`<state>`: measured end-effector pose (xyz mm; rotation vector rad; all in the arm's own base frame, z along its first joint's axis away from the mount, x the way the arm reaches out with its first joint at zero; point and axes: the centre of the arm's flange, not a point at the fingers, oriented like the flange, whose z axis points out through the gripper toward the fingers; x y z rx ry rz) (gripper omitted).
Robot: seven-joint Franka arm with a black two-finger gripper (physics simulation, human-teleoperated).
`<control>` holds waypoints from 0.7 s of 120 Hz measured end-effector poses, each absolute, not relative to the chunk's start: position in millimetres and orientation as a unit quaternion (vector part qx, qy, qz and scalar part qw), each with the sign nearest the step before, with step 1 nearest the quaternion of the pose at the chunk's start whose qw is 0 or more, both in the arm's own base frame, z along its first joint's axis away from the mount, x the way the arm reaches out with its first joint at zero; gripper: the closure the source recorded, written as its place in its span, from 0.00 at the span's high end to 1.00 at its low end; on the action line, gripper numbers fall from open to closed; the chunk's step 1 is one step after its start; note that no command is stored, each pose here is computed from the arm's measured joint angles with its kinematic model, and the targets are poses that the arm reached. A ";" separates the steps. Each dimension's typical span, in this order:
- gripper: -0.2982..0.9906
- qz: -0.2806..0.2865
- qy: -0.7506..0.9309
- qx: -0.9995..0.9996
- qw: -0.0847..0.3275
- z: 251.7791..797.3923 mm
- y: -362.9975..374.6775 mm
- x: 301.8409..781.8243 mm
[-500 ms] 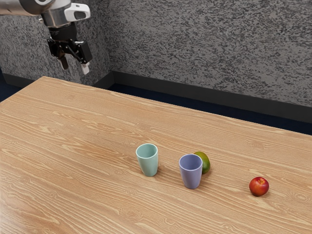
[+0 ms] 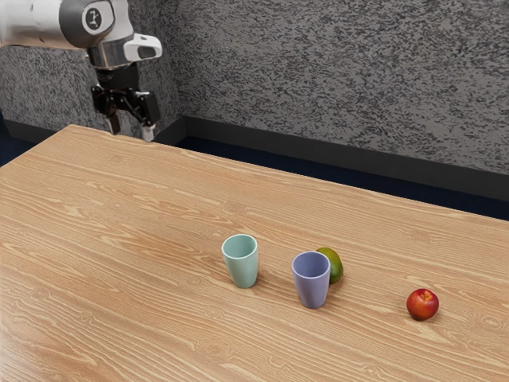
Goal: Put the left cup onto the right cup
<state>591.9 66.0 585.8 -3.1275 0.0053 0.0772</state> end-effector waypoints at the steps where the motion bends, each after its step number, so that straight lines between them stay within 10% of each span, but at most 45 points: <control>1: 0.75 0.026 0.001 -1.000 0.007 583.5 66.3 592.6; 84: 0.75 0.029 0.024 -0.999 0.006 472.5 53.8 631.4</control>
